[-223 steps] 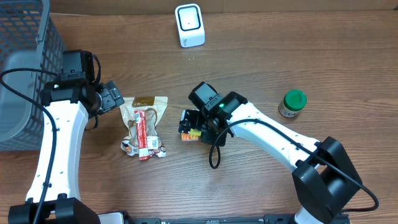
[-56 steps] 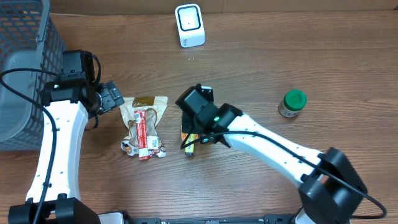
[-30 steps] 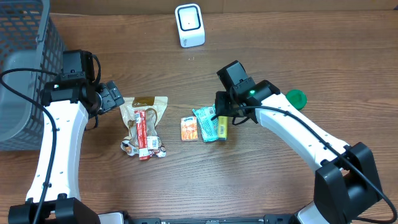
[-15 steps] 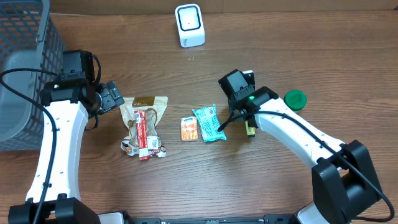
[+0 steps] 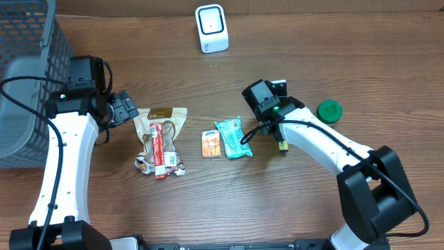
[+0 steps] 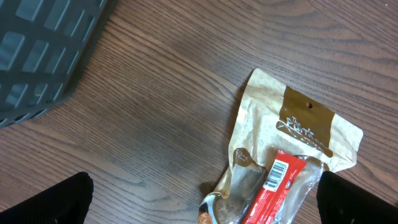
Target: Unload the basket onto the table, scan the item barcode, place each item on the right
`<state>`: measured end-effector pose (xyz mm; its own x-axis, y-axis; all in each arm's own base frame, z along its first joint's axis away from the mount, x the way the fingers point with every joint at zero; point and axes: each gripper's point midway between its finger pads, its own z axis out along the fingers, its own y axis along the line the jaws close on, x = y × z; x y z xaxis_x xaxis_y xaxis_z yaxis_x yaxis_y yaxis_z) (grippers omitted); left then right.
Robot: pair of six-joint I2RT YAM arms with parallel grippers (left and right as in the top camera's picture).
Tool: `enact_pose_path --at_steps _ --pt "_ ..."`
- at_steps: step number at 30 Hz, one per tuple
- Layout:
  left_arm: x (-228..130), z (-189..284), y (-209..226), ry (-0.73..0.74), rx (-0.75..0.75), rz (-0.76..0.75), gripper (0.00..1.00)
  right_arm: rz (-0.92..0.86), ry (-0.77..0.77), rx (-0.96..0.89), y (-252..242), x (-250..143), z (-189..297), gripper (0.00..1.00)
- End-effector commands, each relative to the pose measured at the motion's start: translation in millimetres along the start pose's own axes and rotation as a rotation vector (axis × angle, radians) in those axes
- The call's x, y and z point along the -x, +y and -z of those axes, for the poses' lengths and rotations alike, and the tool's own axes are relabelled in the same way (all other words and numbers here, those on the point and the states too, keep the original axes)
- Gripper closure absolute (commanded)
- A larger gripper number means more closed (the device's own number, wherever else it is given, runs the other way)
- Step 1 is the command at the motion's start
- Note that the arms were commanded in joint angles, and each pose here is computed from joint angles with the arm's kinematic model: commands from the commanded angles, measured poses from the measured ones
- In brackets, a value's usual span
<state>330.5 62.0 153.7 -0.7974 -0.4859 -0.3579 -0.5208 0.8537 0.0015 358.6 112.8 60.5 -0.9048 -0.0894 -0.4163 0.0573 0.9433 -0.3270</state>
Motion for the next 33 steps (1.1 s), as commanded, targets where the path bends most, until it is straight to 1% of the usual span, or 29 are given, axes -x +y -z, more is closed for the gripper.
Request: enact_pose_path --at_steps 1,2,5,6,7,9,13,14,16,17,18,19,22,23,24,27,28,33 --pt "-1 -3 2 0.006 0.014 -0.004 0.00 -0.038 -0.032 -0.093 -17 4 -2 0.71" --pt "-1 -3 2 0.006 0.014 -0.004 0.00 -0.037 -0.030 -0.094 -17 3 -2 0.67" --pt "-1 -3 2 0.006 0.014 -0.004 0.00 -0.036 -0.028 -0.093 -17 3 -2 0.42" --pt "-1 -3 2 0.006 0.014 -0.004 0.00 -0.036 -0.027 -0.090 -17 3 -2 0.36" --pt "-1 -3 2 0.006 0.014 -0.004 0.00 -0.036 -0.028 -0.091 -17 3 -1 0.32" --pt "-1 -3 2 0.006 0.014 -0.004 0.00 -0.036 -0.021 -0.079 -15 3 0 0.27" --pt "-1 -3 2 0.006 0.014 -0.004 0.00 -0.047 0.066 0.017 -7 -2 4 0.27" --pt "-1 -3 2 0.006 0.014 -0.004 0.00 -0.051 0.090 0.029 -9 -5 4 0.28" --pt "-1 -3 2 0.006 0.014 -0.004 0.00 -0.064 0.140 0.048 -13 -12 1 0.36" --pt "-1 -3 2 0.006 0.014 -0.004 0.00 -0.072 0.164 0.058 -15 -15 0 0.42" --pt "-1 -3 2 0.006 0.014 -0.004 0.00 -0.083 0.191 0.074 -17 -19 -2 0.52" --pt "-1 -3 2 0.006 0.014 -0.004 0.00 -0.094 0.214 0.091 -18 -22 -3 0.57" --pt "-1 -3 2 0.006 0.013 -0.006 0.00 -0.135 0.274 0.119 -26 -29 -7 0.62" --pt "-1 -3 2 0.006 0.013 -0.006 0.00 -0.147 0.286 0.115 -31 -30 -9 0.65" --pt "-1 -3 2 0.006 0.013 -0.006 0.00 -0.162 0.297 0.109 -37 -31 -12 0.72" --pt "-1 -3 2 0.006 0.013 -0.006 0.00 -0.192 0.319 0.093 -49 -37 -20 0.88" --pt "-1 -3 2 0.006 0.013 -0.006 0.00 -0.196 0.327 0.088 -52 -40 -22 0.91" --pt "-1 -3 2 0.006 0.013 -0.006 0.00 -0.197 0.367 0.100 -49 -58 -30 0.91"
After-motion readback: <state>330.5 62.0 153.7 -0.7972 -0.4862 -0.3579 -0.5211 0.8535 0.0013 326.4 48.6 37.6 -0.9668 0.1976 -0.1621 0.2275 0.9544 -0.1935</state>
